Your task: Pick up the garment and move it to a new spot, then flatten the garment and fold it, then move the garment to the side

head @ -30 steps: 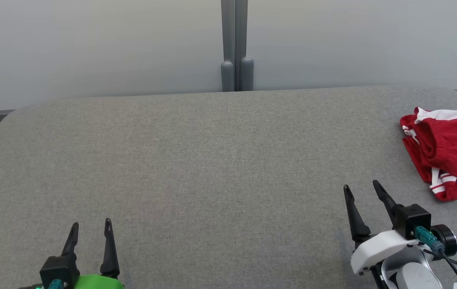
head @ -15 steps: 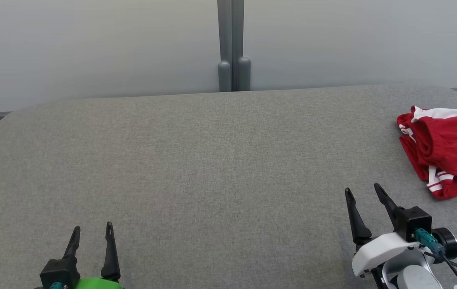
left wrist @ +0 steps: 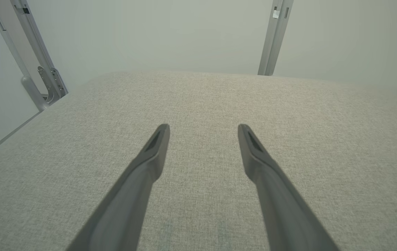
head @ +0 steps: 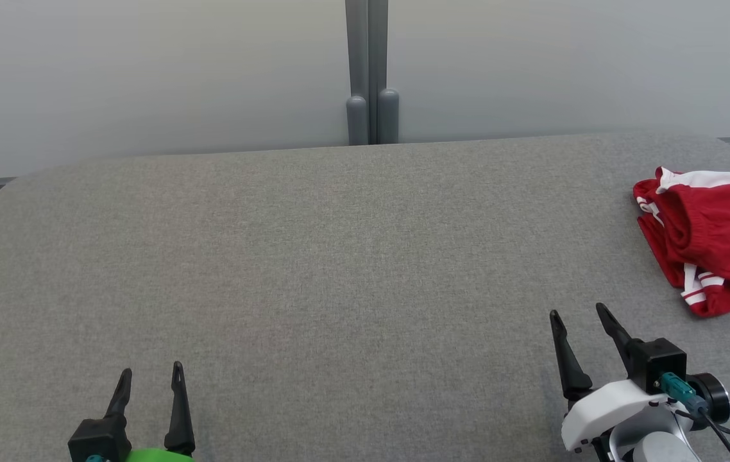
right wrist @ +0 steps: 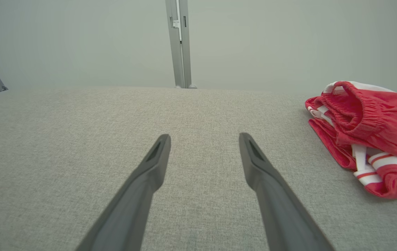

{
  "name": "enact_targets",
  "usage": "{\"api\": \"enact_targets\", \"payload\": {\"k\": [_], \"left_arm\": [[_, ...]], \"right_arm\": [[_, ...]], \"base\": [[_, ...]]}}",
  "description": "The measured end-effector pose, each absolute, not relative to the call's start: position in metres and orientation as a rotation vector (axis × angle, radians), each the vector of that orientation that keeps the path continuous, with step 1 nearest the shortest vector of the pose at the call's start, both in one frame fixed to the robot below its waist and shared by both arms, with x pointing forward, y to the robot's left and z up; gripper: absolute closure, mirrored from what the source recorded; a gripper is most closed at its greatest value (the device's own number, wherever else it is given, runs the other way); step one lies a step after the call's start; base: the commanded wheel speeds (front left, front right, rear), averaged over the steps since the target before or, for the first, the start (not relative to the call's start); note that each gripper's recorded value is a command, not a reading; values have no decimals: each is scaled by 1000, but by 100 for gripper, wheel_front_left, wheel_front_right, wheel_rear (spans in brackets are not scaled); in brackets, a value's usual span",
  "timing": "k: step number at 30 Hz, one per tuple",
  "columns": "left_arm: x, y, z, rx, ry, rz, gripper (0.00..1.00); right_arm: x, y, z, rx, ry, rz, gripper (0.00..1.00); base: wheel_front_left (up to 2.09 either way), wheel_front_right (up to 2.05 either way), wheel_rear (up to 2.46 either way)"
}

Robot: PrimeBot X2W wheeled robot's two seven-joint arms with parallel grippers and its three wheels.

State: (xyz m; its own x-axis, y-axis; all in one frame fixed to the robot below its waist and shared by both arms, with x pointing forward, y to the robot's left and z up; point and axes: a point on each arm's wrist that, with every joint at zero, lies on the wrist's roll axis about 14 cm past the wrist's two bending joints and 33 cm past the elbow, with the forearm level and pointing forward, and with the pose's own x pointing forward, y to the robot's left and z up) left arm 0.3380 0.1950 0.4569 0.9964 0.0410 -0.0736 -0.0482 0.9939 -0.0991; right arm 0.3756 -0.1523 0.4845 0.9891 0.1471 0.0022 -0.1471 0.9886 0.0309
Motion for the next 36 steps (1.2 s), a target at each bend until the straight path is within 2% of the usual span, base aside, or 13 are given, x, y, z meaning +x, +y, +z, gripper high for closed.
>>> {"api": "enact_targets", "payload": {"k": [4,5,13,36], "left_arm": [[338,195,456,-104,73,43,0],[338,194,455,-105,78,43,100],[331,197,433,-187,162,76,100],[343,203,442,-574,151,142,100]], "right_arm": [[376,-152,484,31,1,149,0],[375,-152,483,32,6,149,100],[364,-159,455,122,108,107,100],[371,-177,463,522,115,-6,100]], "base": [[0,0,0],[0,0,0],[0,0,0],[0,0,0]]}}
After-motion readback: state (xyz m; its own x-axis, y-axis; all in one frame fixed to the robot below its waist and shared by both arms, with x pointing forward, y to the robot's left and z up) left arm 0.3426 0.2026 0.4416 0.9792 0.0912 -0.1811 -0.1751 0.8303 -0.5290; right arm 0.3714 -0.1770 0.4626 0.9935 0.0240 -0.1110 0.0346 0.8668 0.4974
